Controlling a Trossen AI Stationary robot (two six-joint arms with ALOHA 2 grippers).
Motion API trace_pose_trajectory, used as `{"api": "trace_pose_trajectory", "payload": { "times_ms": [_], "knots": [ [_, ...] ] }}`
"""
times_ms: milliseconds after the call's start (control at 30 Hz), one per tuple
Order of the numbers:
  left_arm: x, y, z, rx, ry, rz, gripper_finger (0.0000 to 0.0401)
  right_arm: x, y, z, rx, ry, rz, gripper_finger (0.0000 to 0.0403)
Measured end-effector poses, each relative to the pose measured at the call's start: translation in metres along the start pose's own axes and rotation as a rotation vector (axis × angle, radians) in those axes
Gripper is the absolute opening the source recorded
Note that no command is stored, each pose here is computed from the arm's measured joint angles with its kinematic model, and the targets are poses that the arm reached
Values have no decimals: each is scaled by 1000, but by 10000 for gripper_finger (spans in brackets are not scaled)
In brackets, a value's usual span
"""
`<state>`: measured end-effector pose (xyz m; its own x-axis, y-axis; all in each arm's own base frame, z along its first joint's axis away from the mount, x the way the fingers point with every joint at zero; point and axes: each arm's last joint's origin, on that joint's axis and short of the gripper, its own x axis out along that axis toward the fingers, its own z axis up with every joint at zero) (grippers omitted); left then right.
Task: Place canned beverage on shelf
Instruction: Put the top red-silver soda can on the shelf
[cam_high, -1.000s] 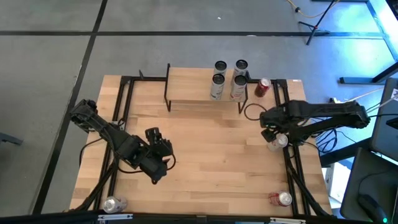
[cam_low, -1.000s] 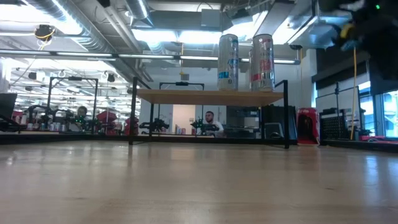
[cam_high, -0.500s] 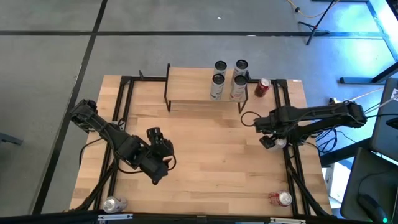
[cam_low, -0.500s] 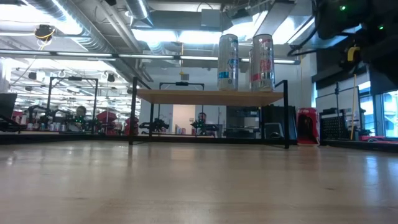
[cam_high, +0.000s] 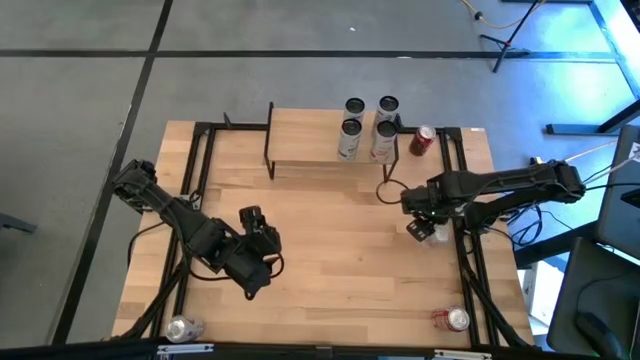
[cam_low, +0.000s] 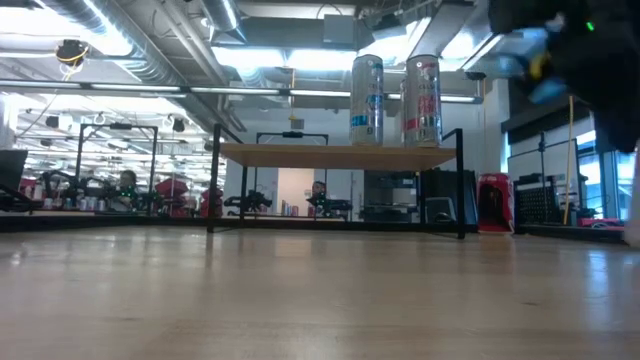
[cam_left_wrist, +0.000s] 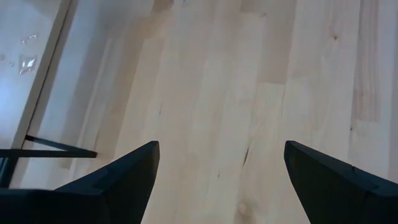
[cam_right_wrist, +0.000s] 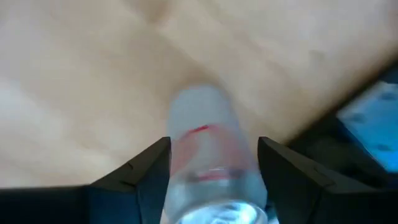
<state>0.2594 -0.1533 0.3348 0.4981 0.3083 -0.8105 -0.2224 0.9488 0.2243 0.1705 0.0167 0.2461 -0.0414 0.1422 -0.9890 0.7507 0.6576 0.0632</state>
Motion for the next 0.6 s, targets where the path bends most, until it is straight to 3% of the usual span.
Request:
{"api": "trace_pose_trajectory", "payload": {
  "times_ms": [200, 400, 600],
  "knots": [
    [0, -1, 1, 1, -7, -10, 332, -28, 32, 2, -118, -195, 170, 183],
    [0, -1, 1, 11, -7, -10, 332, -28, 40, 4, -122, -188, 156, 131],
    [0, -1, 1, 10, -9, -10, 332, -28, 40, 2, -97, -132, 186, 142]
  ]
}}
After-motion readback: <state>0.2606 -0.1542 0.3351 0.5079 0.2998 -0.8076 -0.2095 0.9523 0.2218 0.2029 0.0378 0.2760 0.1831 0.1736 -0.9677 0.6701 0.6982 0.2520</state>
